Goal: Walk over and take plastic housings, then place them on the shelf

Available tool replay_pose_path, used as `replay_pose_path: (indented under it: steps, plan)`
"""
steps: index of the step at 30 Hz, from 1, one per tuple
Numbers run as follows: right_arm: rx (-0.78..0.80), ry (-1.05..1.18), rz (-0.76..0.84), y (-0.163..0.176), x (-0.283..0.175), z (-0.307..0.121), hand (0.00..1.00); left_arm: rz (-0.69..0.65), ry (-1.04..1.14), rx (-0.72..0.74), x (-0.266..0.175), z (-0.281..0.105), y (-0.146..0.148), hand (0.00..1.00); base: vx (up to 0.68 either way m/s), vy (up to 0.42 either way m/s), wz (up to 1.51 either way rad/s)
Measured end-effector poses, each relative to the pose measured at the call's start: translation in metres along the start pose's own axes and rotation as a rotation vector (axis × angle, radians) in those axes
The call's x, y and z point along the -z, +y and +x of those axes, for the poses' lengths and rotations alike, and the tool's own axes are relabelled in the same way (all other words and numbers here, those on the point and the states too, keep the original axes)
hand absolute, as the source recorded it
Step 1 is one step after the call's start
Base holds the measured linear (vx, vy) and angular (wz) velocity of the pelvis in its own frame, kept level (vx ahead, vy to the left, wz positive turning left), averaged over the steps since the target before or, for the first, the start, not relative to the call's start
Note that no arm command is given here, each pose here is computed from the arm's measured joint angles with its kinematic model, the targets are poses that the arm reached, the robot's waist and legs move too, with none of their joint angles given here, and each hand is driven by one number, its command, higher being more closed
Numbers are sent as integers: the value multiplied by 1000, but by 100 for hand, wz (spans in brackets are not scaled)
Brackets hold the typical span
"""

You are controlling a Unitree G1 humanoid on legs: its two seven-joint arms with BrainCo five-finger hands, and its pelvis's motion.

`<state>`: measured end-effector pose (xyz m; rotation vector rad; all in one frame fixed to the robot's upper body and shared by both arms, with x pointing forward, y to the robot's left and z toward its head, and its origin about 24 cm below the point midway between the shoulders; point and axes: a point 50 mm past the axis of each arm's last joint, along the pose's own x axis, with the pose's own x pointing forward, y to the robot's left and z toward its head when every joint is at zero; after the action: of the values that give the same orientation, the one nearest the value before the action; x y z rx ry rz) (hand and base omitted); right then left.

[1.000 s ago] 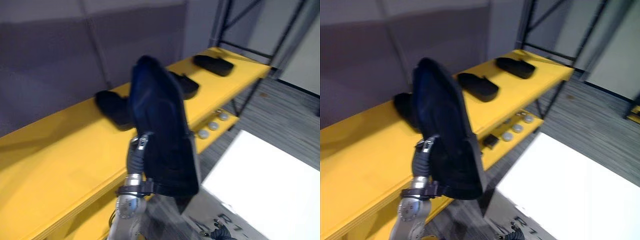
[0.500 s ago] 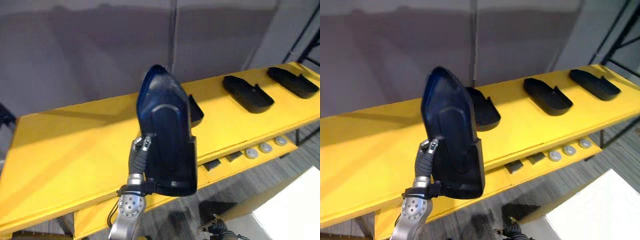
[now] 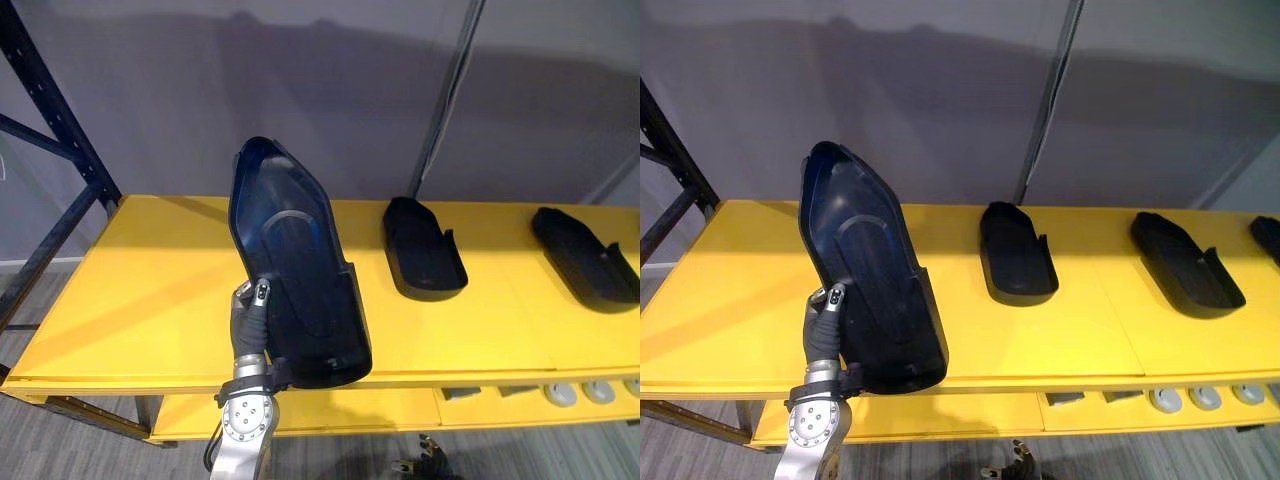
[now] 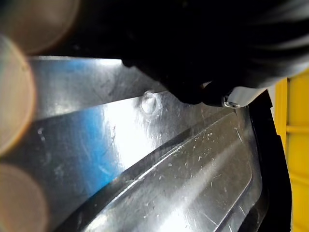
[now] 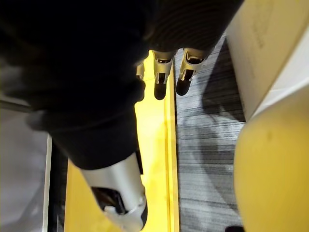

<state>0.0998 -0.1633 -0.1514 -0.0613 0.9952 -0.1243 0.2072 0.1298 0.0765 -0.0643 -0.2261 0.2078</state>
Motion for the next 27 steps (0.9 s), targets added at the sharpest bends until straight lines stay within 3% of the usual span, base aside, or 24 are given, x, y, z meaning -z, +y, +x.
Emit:
replay_pose_path:
  steps: [10,20,27]
  plan:
    - [30,12,-17,-12,-2,4,0,2,48,-50,10,0,11,100,11,127,16]
    - [-10,10,10,7,-10,7,0,-11,63,66,16,7,-12,100,-12,389,-5]
    - [-18,-31,31,13,-18,6,0,-44,79,159,16,0,-31,100,-92,25,-15]
